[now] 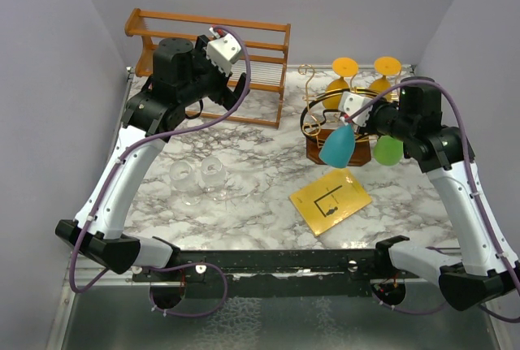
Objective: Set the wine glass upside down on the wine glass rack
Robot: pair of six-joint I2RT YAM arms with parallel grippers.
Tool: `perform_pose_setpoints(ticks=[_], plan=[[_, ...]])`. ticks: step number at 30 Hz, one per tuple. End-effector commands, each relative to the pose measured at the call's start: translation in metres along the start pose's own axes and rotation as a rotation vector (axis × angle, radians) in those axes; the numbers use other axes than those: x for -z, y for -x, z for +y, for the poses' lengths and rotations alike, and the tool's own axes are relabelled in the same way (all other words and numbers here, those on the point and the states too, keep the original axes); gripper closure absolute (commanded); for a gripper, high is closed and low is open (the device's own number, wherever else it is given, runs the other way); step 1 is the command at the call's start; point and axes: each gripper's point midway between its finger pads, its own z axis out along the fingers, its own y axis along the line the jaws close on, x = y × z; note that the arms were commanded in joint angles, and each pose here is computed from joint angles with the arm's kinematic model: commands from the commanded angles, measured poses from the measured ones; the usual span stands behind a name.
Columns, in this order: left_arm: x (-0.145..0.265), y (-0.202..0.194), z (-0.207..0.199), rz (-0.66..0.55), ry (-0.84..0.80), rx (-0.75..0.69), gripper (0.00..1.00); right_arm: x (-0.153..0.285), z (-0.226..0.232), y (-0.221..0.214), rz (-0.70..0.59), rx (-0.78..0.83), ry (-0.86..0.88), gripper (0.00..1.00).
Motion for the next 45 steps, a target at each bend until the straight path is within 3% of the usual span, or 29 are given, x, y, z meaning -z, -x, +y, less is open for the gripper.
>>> perform_pose_setpoints(ticks=[1, 28, 45], plan=[[-0.003, 0.006, 0.000, -0.029, -0.013, -0.008, 0.03, 0.001, -0.014, -0.005, 0.042, 0.022, -0.066, 0.99], [-0.001, 0.006, -0.003, -0.030, -0.025, -0.013, 0.03, 0.027, -0.004, -0.026, 0.138, 0.028, -0.119, 0.99], [-0.002, 0.003, -0.005, -0.025, -0.037, -0.015, 0.03, 0.032, 0.020, -0.010, 0.046, 0.042, -0.008, 0.99]])
